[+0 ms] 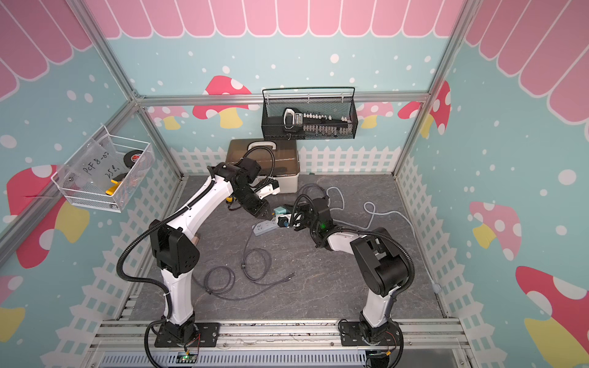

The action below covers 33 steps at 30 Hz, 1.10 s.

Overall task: Charge mp3
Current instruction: Pick up the plug from the center of the board.

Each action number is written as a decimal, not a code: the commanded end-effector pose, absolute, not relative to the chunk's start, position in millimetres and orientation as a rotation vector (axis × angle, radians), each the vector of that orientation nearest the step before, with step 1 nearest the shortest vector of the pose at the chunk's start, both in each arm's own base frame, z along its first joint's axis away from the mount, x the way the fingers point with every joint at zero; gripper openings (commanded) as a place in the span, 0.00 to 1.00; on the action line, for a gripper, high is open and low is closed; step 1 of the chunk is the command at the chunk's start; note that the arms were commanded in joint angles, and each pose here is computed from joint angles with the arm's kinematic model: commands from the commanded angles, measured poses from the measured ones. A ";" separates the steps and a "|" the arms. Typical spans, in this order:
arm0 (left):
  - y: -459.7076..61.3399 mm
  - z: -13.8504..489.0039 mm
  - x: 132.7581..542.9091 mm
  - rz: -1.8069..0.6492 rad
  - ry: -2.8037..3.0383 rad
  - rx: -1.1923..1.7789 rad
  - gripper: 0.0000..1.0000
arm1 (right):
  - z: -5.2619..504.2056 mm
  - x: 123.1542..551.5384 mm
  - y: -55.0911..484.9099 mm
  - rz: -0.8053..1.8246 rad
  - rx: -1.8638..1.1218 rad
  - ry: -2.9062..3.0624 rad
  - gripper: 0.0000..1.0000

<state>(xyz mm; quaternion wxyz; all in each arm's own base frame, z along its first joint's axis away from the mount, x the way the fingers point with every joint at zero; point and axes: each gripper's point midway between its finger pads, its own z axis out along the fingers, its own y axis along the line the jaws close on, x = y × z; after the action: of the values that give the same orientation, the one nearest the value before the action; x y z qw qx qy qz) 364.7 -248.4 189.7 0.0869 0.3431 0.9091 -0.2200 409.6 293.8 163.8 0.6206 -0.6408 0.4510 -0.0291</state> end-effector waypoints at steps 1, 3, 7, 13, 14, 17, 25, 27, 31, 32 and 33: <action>-250.1 222.0 380.6 -0.670 2.573 0.958 0.38 | 175.5 412.2 291.4 -0.036 -1.372 1.083 0.13; -253.5 229.3 384.4 -0.698 2.521 0.933 0.41 | 177.1 411.4 289.1 0.002 -1.316 1.123 0.12; -258.8 232.4 387.9 -0.737 2.450 0.880 0.47 | 181.0 409.3 286.6 0.066 -1.225 1.191 0.12; -272.1 228.7 382.9 -0.881 2.395 0.830 0.56 | 185.7 408.1 287.2 0.106 -1.168 1.236 0.12; -272.9 226.2 383.2 -0.889 2.398 0.821 0.57 | 188.5 407.4 288.4 0.109 -1.166 1.230 0.12; -271.9 216.0 388.3 -0.872 2.423 0.781 0.59 | 196.6 409.7 288.8 0.131 -1.126 1.245 0.12; -275.9 218.7 403.3 -0.859 2.352 0.689 0.63 | 207.2 404.5 297.6 0.216 -1.103 1.239 0.12; -278.4 216.7 403.2 -0.866 2.356 0.689 0.63 | 207.5 403.1 299.8 0.223 -1.105 1.239 0.12; -284.4 214.4 402.1 -0.877 2.355 0.704 0.62 | 205.6 402.5 303.2 0.243 -1.102 1.254 0.12; -285.9 214.3 401.5 -0.880 2.354 0.709 0.62 | 206.0 402.2 304.4 0.243 -1.103 1.253 0.12; -288.4 214.5 400.7 -0.891 2.350 0.716 0.61 | 204.1 401.4 305.7 0.247 -1.107 1.256 0.12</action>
<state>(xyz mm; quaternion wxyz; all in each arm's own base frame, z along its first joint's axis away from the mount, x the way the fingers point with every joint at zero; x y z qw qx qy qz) 399.7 -279.3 202.4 0.2428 0.2589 0.8798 -0.3161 406.1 292.8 174.8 0.6372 -0.4942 0.5845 0.0904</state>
